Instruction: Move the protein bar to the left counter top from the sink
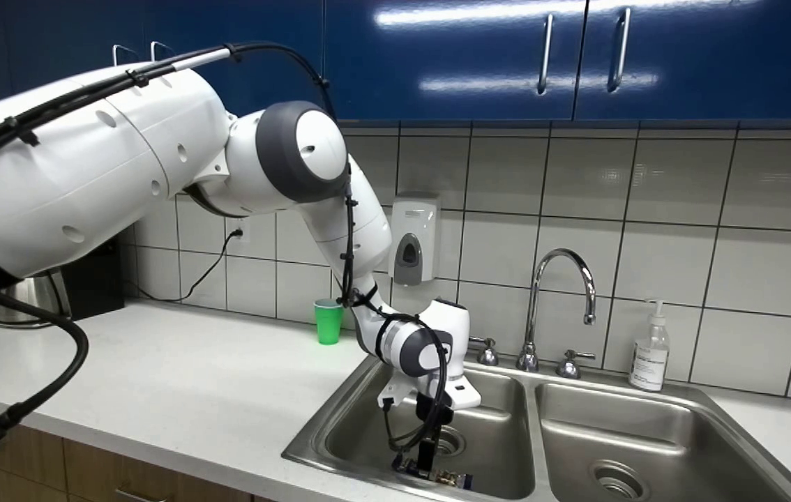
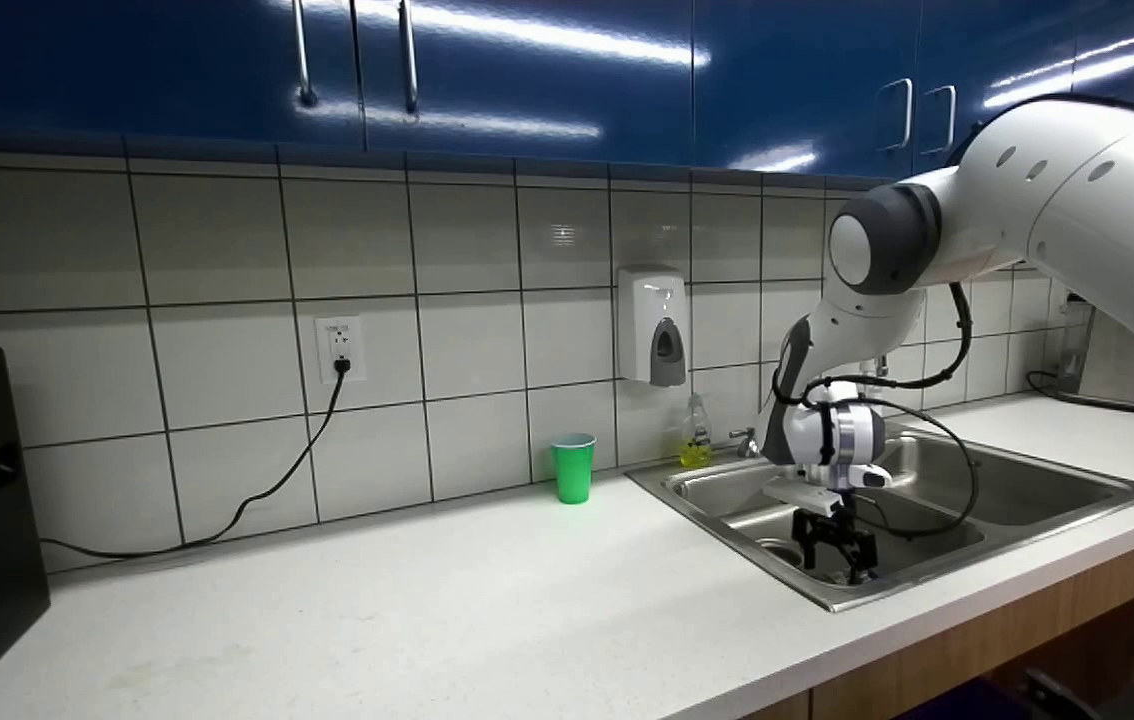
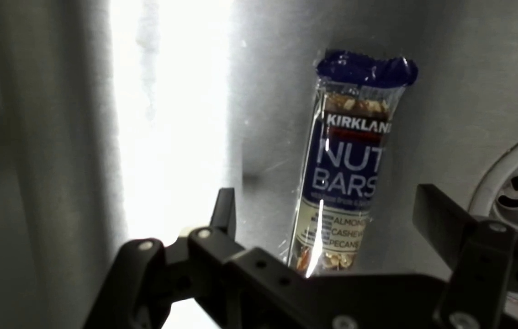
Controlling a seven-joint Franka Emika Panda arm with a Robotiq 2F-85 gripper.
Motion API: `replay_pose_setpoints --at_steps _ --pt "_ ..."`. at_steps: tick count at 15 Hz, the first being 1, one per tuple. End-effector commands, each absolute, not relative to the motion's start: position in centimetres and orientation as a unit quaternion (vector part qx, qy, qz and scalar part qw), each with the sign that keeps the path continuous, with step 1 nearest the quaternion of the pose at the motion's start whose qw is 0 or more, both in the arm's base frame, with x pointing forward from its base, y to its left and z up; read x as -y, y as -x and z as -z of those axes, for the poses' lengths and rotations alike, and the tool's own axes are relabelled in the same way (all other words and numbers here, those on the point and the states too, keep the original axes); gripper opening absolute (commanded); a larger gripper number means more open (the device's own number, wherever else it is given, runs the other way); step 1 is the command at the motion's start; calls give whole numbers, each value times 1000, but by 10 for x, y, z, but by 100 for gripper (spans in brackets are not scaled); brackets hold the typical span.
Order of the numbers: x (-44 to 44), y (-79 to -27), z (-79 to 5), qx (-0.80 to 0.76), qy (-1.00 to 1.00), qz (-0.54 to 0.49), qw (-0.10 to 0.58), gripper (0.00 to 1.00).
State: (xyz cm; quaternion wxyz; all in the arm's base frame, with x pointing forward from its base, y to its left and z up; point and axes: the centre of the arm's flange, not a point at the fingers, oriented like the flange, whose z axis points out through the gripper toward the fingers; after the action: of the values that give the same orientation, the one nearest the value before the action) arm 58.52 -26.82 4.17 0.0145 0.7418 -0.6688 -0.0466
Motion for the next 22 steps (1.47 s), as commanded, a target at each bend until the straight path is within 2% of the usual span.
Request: replay_pose_setpoints --at_steps 1,17,19,22 --pt "273 -591 -47 678 -733 52 25 100" --pt "274 -589 -40 677 -733 56 32 100" --pt "275 -589 -39 677 -733 57 33 74" --pt "276 -588 -39 676 -734 55 33 49"
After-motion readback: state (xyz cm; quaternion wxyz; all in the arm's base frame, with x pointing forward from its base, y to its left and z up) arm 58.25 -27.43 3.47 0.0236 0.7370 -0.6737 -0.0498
